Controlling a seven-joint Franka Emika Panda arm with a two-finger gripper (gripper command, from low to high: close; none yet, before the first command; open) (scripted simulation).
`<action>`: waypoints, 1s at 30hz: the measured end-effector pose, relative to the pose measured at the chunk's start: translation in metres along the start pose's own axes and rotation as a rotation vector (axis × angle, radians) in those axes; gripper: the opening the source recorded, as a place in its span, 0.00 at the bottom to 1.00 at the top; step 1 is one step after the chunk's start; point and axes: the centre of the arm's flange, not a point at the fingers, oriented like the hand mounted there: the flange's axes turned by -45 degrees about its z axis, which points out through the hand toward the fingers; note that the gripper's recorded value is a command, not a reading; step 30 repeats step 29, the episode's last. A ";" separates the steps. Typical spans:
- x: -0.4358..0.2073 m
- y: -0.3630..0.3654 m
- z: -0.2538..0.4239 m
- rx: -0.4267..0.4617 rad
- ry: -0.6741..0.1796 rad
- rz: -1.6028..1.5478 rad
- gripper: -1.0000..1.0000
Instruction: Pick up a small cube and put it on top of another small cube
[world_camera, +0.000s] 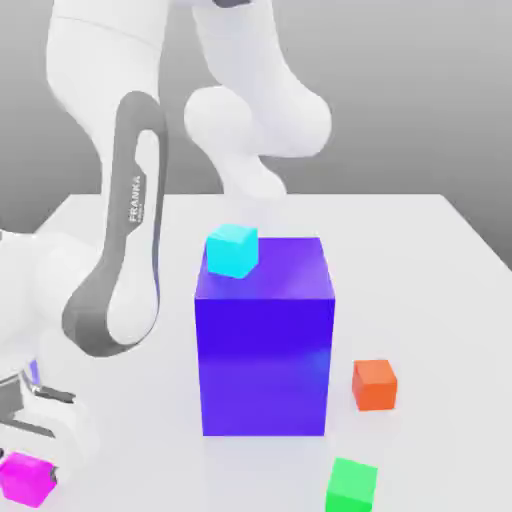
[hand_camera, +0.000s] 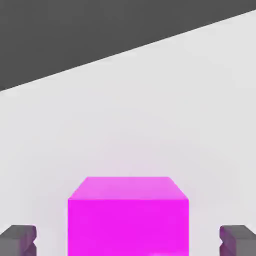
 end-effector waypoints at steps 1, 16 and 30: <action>0.000 0.000 0.000 0.000 0.000 0.000 0.00; -0.006 -0.170 -0.082 0.017 -0.004 -0.163 0.00; -0.085 -0.365 -0.055 0.001 0.000 -0.379 1.00</action>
